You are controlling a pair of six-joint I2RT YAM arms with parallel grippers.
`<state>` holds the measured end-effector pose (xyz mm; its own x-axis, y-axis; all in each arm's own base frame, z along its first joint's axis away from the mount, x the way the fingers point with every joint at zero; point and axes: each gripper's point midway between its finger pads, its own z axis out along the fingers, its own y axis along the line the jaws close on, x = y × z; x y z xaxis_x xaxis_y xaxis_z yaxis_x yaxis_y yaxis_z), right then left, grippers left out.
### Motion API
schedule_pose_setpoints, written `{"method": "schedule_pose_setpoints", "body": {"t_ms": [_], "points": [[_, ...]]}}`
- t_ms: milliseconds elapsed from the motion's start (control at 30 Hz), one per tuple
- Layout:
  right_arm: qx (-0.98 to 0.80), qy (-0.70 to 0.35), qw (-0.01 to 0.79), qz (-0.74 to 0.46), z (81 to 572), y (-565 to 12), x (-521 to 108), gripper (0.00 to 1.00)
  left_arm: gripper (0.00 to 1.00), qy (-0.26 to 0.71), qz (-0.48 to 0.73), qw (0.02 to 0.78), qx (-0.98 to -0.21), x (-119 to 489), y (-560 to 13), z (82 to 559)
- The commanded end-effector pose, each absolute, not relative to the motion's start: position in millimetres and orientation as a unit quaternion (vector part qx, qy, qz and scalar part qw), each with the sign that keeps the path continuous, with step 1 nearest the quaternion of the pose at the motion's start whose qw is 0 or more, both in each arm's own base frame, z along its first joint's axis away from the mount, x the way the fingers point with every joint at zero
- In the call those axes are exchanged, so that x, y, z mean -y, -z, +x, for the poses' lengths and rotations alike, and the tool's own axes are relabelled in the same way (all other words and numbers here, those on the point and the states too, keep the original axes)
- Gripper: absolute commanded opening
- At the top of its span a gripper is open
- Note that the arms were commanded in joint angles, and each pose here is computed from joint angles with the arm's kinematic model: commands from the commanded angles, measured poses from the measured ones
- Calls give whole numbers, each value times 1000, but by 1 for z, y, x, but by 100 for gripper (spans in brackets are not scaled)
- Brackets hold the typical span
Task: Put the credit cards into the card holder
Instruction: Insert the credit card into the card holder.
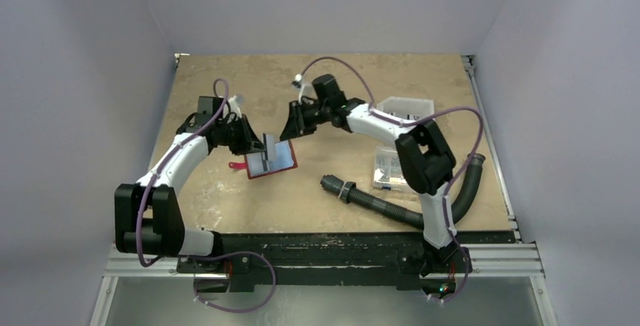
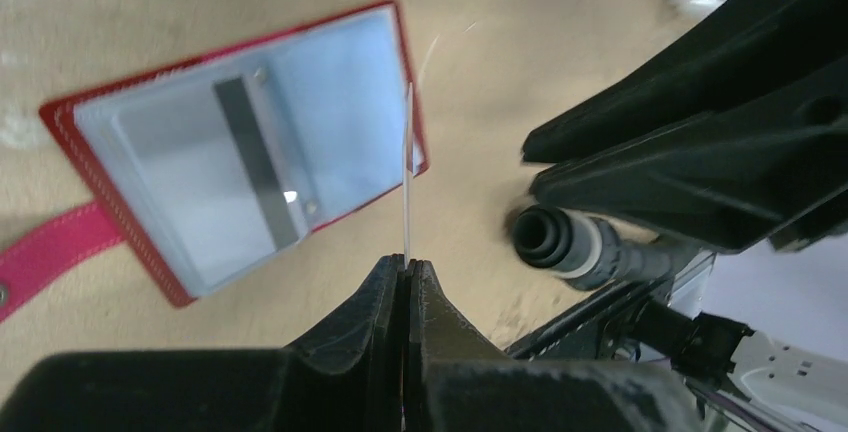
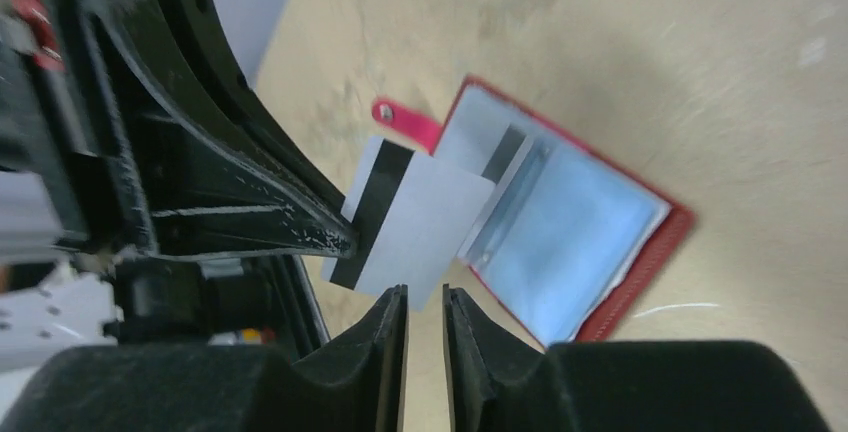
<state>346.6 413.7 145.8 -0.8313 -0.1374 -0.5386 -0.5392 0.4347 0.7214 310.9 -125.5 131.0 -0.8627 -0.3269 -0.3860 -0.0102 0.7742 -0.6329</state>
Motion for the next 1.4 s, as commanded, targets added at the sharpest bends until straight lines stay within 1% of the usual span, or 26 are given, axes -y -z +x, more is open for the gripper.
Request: {"method": "schedule_pose_setpoints", "body": {"t_ms": [0,67,200,300,500,667,900,1200,1367], "points": [[-842,-446,149,-264,320,-95,-423,19,0,290,-82,182,-936,114,-102,284],[-844,-446,149,-258,324,-86,-427,10,0,290,-86,176,-937,112,-97,284],[-850,-441,134,-255,325,-66,-427,0,0,297,-100,154,-937,112,-82,280],[-868,-410,141,-243,332,-49,-422,0,0,305,-119,136,-935,111,-69,276],[-891,-370,142,-222,340,-25,-409,0,0,316,-140,134,-929,104,-58,281],[-893,-370,135,-219,339,-18,-406,0,0,349,-136,138,-917,112,-55,286],[-892,-372,131,-220,339,-17,-406,0,0,360,-129,146,-912,114,-52,287],[-894,-371,125,-219,338,-11,-405,0,0,326,-117,191,-918,103,-65,292],[-894,-370,123,-219,338,-9,-405,0,0,323,-112,195,-919,101,-67,294]]}}
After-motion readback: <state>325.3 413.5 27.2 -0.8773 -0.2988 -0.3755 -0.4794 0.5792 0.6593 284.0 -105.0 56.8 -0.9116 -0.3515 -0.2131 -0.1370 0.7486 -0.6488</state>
